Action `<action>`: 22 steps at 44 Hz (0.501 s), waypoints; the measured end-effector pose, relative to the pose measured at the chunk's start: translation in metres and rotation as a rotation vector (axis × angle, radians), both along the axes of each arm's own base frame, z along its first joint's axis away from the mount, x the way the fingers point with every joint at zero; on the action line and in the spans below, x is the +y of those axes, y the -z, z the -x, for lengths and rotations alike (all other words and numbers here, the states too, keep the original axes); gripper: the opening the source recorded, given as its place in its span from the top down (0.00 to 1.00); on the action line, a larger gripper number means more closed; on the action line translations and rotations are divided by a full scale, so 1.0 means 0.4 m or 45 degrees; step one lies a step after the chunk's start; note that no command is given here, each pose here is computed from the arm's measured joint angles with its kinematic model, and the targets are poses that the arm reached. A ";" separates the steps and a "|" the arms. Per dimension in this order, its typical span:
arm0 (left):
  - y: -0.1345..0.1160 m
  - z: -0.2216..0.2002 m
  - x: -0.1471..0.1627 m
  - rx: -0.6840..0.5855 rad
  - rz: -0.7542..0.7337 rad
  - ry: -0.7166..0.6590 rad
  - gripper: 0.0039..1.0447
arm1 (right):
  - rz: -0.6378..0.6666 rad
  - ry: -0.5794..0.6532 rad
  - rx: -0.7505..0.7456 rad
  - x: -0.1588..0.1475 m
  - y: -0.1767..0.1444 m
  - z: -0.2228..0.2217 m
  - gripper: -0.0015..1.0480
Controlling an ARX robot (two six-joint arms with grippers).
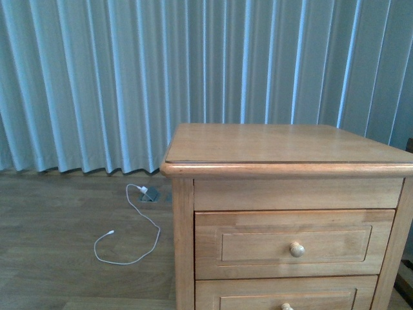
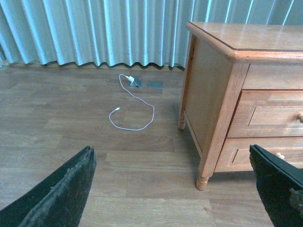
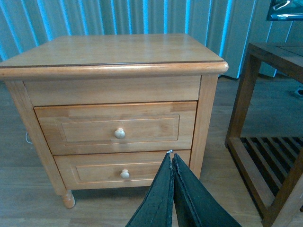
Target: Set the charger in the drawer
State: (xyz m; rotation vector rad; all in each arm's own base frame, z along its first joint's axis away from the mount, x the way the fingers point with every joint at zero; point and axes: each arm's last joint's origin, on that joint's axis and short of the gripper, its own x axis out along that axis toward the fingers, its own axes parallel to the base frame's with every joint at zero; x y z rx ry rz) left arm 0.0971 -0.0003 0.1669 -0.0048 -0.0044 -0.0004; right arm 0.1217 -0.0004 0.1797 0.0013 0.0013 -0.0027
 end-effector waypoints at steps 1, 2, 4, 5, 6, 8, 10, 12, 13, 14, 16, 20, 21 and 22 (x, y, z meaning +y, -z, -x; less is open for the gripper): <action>0.000 0.000 0.000 0.000 0.000 0.000 0.06 | 0.000 0.000 0.000 0.000 0.002 0.002 0.98; 0.000 0.000 0.000 0.000 0.000 0.000 0.06 | 0.000 0.000 0.001 0.000 0.004 0.004 0.98; 0.000 0.000 0.000 0.000 0.000 0.000 0.06 | 0.000 0.000 0.000 0.000 0.006 0.007 0.98; 0.000 0.000 0.000 0.000 0.000 0.000 0.06 | 0.000 0.000 0.000 0.000 0.007 0.008 0.98; 0.000 0.000 0.000 0.000 0.000 0.000 0.06 | 0.000 0.000 0.000 0.000 0.009 0.010 0.98; 0.000 0.000 0.000 0.000 0.000 0.000 0.06 | 0.000 0.000 -0.009 0.000 0.016 0.013 0.98; 0.000 0.000 0.000 0.000 0.000 0.000 0.06 | 0.001 0.000 -0.008 0.000 0.029 0.017 0.98; 0.000 0.000 0.000 0.000 0.000 0.000 0.06 | 0.001 0.000 -0.011 0.000 0.028 0.019 0.98; 0.000 0.000 0.000 0.000 0.000 0.000 0.06 | 0.001 0.000 -0.010 0.000 0.029 0.020 0.98; 0.000 0.000 0.000 0.000 0.000 0.000 0.06 | 0.001 0.000 -0.010 0.000 0.029 0.021 0.98; 0.000 0.000 0.000 0.000 0.000 0.000 0.06 | 0.001 0.000 -0.011 0.000 0.029 0.023 0.98; 0.000 0.000 0.000 0.000 0.000 0.000 0.06 | 0.001 -0.001 -0.013 0.000 0.029 0.028 0.98; 0.000 0.000 0.000 0.000 0.000 0.000 0.06 | 0.001 -0.001 -0.013 0.000 0.029 0.029 0.98; 0.000 0.000 0.000 0.000 0.000 0.000 0.06 | 0.001 -0.001 -0.012 0.000 0.029 0.030 0.98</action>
